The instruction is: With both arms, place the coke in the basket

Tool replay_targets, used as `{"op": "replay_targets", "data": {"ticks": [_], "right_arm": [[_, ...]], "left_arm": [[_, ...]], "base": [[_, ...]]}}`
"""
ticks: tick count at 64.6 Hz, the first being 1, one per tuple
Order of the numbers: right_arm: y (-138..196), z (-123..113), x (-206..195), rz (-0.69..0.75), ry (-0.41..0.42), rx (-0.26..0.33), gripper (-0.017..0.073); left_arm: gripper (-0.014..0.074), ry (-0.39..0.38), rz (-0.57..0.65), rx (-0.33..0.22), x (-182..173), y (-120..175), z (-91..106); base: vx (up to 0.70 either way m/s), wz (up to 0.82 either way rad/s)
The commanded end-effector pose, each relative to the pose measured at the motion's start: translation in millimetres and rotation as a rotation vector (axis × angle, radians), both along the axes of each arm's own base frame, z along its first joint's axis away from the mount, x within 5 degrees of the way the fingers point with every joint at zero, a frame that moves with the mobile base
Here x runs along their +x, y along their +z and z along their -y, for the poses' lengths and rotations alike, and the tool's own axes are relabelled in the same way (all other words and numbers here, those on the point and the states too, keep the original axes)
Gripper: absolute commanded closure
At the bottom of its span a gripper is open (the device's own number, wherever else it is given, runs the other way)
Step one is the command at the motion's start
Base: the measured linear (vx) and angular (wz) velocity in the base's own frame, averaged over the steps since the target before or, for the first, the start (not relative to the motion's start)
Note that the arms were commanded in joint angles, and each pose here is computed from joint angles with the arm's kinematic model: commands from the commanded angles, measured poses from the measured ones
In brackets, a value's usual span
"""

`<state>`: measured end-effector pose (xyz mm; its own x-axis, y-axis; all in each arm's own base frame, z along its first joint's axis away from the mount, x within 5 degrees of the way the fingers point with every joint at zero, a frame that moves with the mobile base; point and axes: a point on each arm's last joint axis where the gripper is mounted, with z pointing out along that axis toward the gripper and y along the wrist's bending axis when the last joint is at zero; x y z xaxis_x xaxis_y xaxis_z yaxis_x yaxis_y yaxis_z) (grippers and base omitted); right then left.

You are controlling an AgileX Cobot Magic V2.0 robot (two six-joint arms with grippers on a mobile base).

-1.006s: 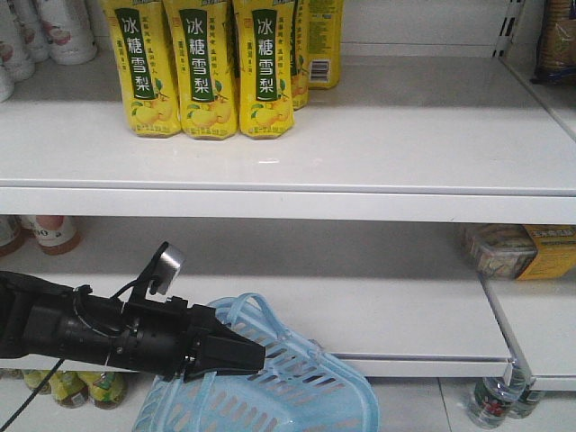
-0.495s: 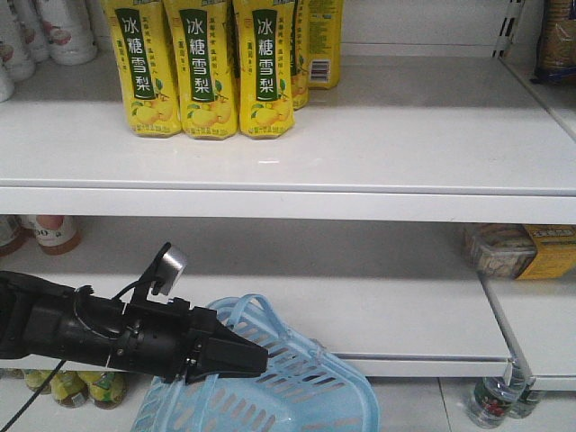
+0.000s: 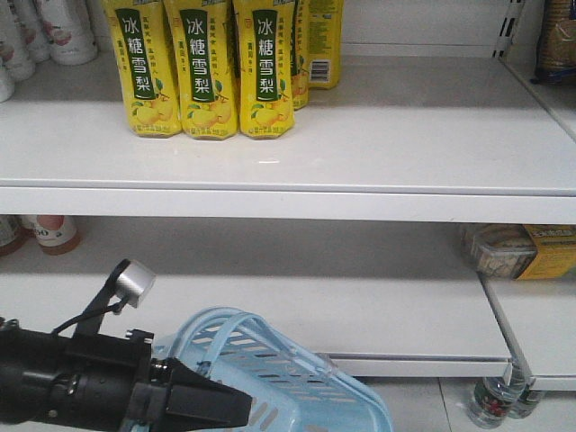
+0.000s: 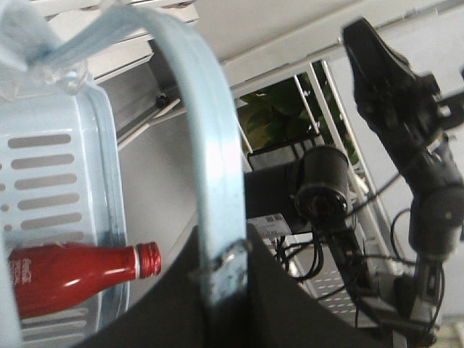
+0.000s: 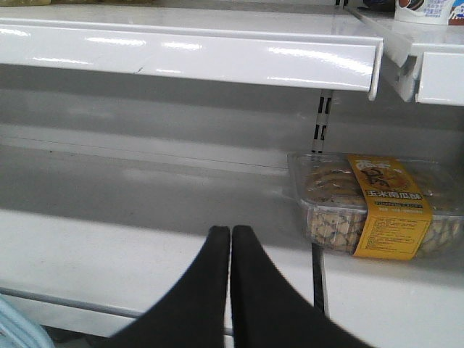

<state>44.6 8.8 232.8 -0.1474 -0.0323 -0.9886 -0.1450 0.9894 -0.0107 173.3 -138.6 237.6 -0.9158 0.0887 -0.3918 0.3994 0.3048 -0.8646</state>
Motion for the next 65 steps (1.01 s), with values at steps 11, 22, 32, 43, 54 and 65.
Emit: {"op": "replay_targets", "data": {"ticks": [11,22,32,43,54,65], "right_arm": [[15.0,0.8,1.1,0.084,-0.011,0.007,0.0569],[14.9,0.8,1.1,0.083,-0.010,0.007,0.0569],[14.9,0.8,1.1,0.083,-0.010,0.007,0.0569],[14.9,0.8,1.1,0.083,-0.010,0.007,0.0569],[14.9,0.8,1.1,0.083,-0.010,0.007,0.0569],[14.9,0.8,1.1,0.083,-0.010,0.007,0.0569]], "left_arm": [[0.0599,0.065,0.284,-0.084,-28.4,58.4,-10.6],[0.0599,0.177,0.496,0.048,-39.9,70.5,-25.1],[0.0599,0.250,0.640,0.112,-50.4,80.9,-35.9],[0.0599,0.405,0.713,0.142,-60.6,80.6,-50.4],[0.0599,0.564,0.684,0.179,-74.1,59.4,-67.0],[0.0599,0.652,0.729,0.263,-86.9,40.1,-81.7]], "base": [[0.00,0.00],[0.00,0.00],[0.00,0.00],[0.00,0.00],[0.00,0.00],[0.00,0.00]]}}
